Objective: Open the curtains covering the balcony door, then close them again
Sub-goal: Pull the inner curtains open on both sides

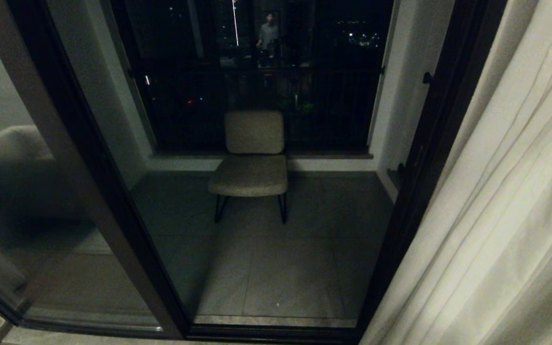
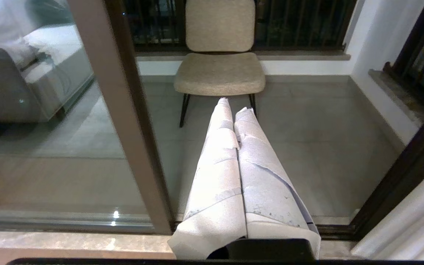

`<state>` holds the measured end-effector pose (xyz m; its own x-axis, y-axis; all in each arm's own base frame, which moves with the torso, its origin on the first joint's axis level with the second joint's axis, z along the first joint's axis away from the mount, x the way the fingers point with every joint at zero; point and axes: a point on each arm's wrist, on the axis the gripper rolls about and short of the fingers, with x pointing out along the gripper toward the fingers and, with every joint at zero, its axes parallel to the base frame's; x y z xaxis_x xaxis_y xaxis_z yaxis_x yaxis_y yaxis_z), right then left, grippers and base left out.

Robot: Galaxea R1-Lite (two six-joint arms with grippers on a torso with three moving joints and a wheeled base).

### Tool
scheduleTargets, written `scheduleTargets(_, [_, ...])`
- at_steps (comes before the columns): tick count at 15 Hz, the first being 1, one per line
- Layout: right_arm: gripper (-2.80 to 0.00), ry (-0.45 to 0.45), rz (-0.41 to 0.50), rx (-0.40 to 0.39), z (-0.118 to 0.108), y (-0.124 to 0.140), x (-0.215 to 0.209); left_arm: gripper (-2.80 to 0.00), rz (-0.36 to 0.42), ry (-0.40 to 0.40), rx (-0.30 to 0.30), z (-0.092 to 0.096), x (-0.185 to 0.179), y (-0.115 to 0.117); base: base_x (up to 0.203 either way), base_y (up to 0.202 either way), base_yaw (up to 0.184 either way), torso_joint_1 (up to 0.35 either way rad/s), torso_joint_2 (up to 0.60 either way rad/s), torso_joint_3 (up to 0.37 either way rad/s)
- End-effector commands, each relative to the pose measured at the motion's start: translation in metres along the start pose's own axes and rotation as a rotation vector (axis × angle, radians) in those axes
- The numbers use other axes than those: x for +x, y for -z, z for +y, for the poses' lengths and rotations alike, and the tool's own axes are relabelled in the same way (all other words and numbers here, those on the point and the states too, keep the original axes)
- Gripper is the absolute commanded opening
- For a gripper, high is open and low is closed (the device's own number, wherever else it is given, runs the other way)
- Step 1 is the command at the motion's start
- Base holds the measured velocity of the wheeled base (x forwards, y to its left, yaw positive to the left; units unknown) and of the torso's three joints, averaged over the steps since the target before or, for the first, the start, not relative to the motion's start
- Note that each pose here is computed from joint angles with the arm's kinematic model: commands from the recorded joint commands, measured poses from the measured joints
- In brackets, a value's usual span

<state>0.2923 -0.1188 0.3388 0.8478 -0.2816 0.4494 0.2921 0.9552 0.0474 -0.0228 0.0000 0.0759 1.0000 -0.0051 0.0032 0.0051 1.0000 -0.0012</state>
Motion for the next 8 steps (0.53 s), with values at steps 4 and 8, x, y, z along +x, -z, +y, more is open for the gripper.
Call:
scheduleTargets(4, [-2.8,0.001,-0.005,0.0,-0.0007,-0.0009,0.0003,-2.8,0.0,-0.001,0.0,0.0,0.0,0.0001,0.0,-0.191,0.001,0.006,0.0,0.002])
scheduleTargets(8, [-2.8,0.001,-0.008,-0.001,-0.001,-0.002,0.0002,-2.8,0.0,-0.001,0.001,0.0,0.0,0.0001,0.0,-0.136,0.0,0.002,0.0,0.003])
